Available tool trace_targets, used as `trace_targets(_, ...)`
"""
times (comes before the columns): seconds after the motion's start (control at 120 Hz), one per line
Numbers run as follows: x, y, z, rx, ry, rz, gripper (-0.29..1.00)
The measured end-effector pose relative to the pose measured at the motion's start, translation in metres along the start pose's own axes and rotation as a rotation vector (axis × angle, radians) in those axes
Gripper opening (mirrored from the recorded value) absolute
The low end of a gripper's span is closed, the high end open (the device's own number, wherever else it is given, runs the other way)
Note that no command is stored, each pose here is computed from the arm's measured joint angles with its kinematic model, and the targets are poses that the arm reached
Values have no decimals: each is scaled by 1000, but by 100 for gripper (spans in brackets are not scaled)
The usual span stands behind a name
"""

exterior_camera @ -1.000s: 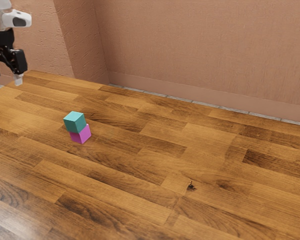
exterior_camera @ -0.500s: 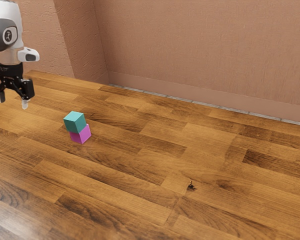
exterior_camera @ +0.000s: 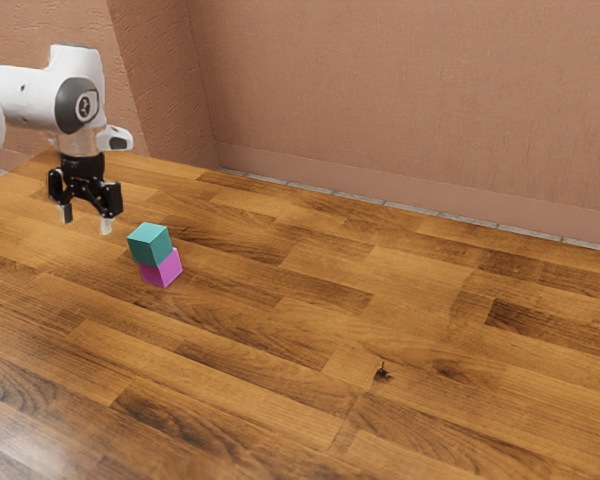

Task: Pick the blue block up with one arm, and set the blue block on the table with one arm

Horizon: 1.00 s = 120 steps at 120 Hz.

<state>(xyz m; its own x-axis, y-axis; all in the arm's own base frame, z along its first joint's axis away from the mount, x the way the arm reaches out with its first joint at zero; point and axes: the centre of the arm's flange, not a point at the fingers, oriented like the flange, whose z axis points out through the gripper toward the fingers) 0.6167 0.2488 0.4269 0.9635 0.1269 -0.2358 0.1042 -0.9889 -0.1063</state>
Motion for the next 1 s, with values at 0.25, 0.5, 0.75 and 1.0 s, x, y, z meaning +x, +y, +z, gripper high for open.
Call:
trace_targets(0.25,36,13,9,-2,29,46,70)
trace_targets(0.5,64,25,22,-11,44,81,70)
trace_targets(0.75,84,26,42,-28,53,93,70)
trace_targets(1.0,96,36,58,-36,61,105,70)
